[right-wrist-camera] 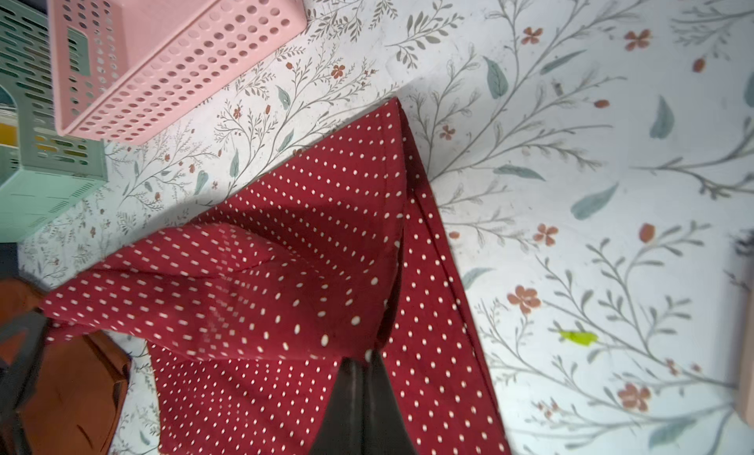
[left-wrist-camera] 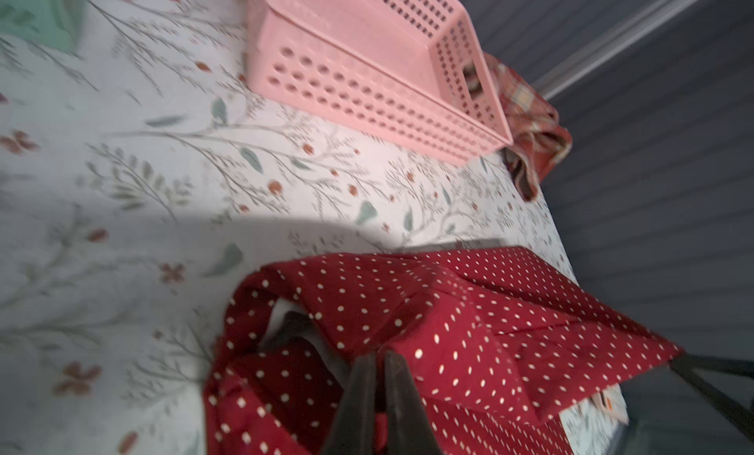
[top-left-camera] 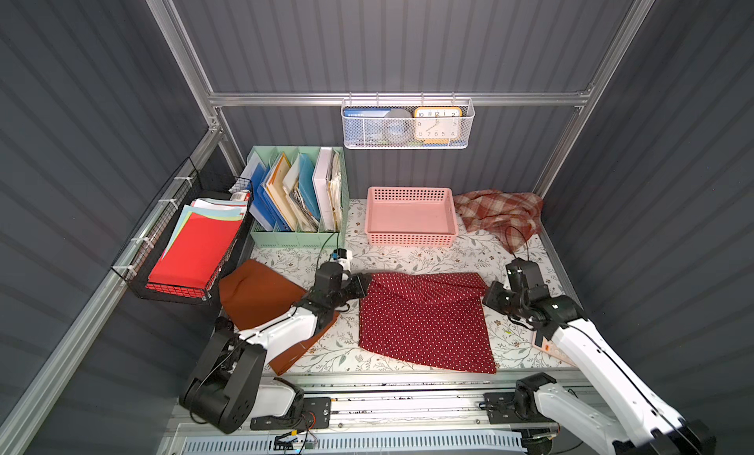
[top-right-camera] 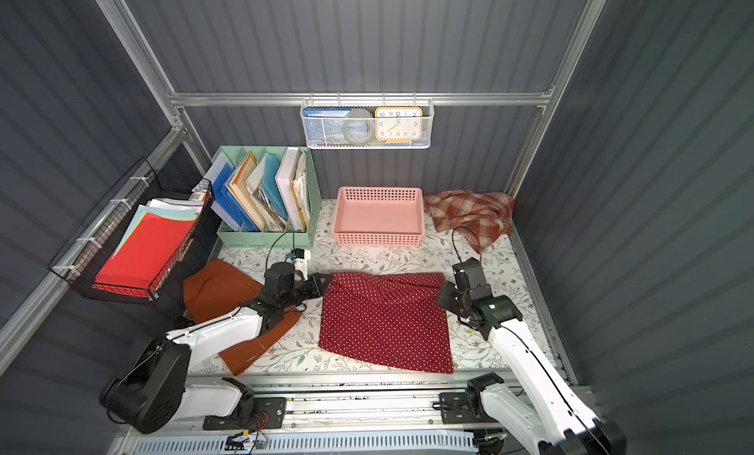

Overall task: Roll up the skirts
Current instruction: Fold the skirt at the center of the board, then adjust the skirt at the center of the board.

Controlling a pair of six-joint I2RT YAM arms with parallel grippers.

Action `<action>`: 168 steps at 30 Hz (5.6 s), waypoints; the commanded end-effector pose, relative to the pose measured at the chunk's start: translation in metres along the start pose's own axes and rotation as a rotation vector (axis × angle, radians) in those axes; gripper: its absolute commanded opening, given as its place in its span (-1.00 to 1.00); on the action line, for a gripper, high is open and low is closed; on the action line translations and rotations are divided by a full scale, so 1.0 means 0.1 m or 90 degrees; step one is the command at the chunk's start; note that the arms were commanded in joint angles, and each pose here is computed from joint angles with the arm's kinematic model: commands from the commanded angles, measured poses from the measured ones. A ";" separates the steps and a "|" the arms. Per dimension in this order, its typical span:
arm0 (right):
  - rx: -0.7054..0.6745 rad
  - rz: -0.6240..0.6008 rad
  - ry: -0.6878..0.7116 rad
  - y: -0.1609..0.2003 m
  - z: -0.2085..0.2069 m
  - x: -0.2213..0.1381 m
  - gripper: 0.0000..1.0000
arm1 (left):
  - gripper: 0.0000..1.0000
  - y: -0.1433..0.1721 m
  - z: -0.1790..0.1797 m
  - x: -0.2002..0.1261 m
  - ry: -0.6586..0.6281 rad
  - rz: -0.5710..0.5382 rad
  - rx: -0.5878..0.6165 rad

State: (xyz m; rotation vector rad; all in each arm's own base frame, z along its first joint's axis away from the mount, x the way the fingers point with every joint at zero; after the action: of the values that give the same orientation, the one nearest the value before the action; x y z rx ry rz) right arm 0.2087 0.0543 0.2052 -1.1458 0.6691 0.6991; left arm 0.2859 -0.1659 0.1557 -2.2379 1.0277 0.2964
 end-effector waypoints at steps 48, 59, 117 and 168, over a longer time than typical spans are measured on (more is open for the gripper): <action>0.052 0.118 0.000 0.84 -0.16 0.04 -0.61 | -0.33 0.35 0.12 -0.19 -0.072 0.044 -0.077; -0.034 0.015 0.142 0.29 -0.15 0.45 -0.68 | -0.61 0.05 0.22 0.15 -0.220 0.034 -0.016; -0.063 0.094 0.104 -0.77 0.01 2.02 -1.00 | -1.00 -0.23 0.15 -0.05 -0.214 -0.019 0.034; -0.042 0.229 0.221 0.37 -0.46 1.07 -0.47 | -0.74 1.11 0.15 -0.26 -0.135 0.223 -0.097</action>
State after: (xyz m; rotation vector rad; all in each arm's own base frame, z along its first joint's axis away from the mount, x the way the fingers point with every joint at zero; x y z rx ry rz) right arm 0.2331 0.0344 0.0878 -1.2438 1.1802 0.8196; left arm 0.1842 -0.1925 0.1053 -2.0851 1.3286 0.7801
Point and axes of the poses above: each gripper's point midway between its finger pads, its own x axis out along the fingers, its own z axis along the line the jaws close on, y = z × x, the point moved 6 cm from there along -x, back along the fingers, and after that the axes turned 15 degrees about -x, right-handed, at the moved point
